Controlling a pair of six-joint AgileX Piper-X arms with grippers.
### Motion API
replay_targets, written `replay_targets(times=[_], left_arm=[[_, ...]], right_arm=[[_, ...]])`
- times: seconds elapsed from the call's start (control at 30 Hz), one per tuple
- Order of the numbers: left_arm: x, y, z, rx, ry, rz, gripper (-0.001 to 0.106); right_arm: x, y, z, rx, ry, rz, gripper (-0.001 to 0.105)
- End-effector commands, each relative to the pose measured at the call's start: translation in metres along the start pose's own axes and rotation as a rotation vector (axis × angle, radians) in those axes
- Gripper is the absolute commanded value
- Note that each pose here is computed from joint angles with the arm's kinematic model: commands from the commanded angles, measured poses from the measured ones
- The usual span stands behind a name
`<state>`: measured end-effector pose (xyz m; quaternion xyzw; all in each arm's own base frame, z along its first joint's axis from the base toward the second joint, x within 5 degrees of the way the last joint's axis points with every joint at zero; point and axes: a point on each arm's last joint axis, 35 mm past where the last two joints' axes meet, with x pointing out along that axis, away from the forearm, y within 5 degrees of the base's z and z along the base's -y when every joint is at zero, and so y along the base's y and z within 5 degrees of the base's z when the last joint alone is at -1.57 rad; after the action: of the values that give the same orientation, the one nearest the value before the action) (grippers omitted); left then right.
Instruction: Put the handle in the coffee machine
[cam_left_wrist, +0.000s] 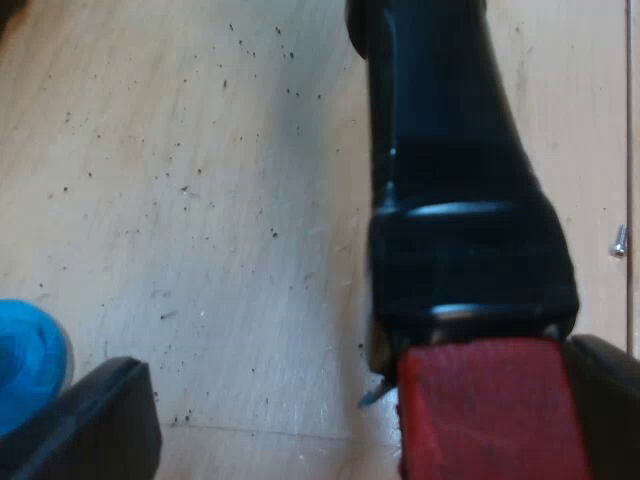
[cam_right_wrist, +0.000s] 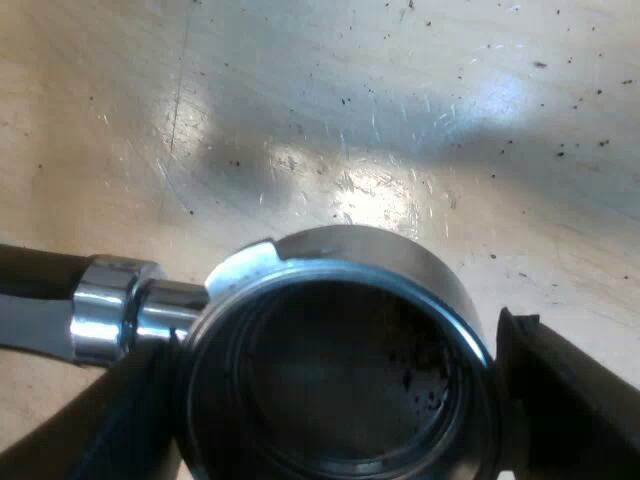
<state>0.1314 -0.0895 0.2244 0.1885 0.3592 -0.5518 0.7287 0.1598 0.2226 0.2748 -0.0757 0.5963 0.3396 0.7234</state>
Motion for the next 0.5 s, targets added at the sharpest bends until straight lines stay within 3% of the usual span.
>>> replay_targets(times=[0.03,0.37,0.5], left_arm=[[-0.0018,-0.0002,0.0047,0.014,-0.033,-0.018,0.078],[-0.0019,-0.0017,0.0056,0.019,-0.059,-0.059,0.077],[-0.0018,-0.0002,0.0047,0.021,-0.032,-0.016,0.069]], right_arm=[[-0.0094,0.0043,0.0044,-0.022,-0.044,0.042,0.0],[-0.0094,0.0043,0.0044,-0.022,-0.044,0.042,0.0],[-0.0094,0.0043,0.0044,-0.022,-0.044,0.042,0.0]])
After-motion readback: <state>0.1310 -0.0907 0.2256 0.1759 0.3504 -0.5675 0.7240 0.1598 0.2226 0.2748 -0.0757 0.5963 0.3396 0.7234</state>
